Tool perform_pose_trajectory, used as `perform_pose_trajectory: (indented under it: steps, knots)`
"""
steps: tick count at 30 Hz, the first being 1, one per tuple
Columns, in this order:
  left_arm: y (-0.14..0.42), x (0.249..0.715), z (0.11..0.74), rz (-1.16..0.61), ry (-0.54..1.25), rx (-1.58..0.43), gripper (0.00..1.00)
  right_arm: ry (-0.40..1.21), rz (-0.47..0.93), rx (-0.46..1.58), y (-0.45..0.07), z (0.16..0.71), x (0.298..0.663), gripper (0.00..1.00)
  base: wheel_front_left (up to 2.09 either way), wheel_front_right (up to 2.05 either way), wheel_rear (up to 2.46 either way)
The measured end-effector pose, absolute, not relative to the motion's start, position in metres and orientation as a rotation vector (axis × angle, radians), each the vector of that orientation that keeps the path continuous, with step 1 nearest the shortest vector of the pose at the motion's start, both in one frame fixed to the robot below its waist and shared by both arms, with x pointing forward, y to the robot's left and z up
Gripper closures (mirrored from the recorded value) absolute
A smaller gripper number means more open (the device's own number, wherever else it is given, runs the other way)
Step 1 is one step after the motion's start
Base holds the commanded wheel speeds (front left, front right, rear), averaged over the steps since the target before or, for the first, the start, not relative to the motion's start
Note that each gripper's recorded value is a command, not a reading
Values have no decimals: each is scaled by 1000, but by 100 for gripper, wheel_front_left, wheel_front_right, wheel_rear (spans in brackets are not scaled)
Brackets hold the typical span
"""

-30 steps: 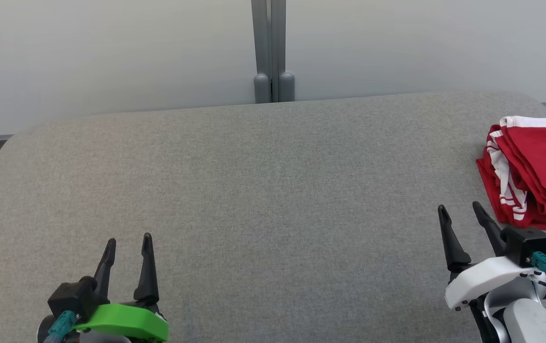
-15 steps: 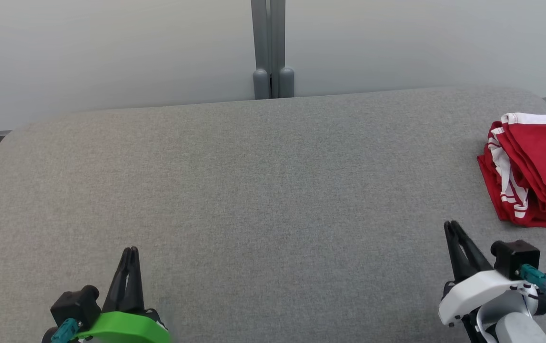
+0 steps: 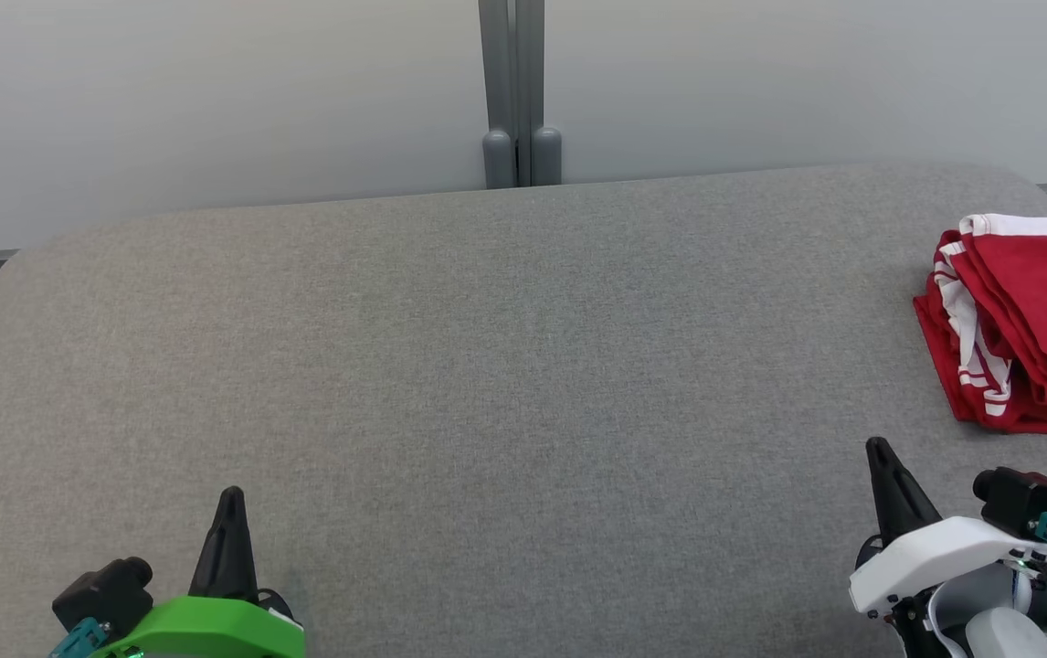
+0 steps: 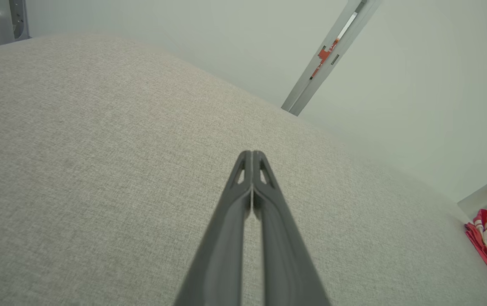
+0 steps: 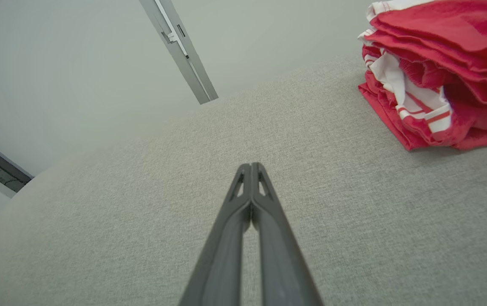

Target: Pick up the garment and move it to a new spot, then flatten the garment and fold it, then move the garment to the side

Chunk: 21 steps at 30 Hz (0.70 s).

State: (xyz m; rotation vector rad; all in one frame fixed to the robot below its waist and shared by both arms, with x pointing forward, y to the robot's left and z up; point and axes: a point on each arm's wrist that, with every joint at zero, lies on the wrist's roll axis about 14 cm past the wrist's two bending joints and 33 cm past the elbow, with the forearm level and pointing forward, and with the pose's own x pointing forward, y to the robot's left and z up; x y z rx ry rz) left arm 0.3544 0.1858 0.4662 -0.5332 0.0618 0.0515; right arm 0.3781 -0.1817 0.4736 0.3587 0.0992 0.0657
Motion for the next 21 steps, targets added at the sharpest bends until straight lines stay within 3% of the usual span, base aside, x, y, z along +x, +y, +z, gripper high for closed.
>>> perform_pose_trajectory:
  steps: [21]
  knots:
    - [194,360,469,92,71,-819,100,97,4,693,-188,479,381,100,0,0,0]
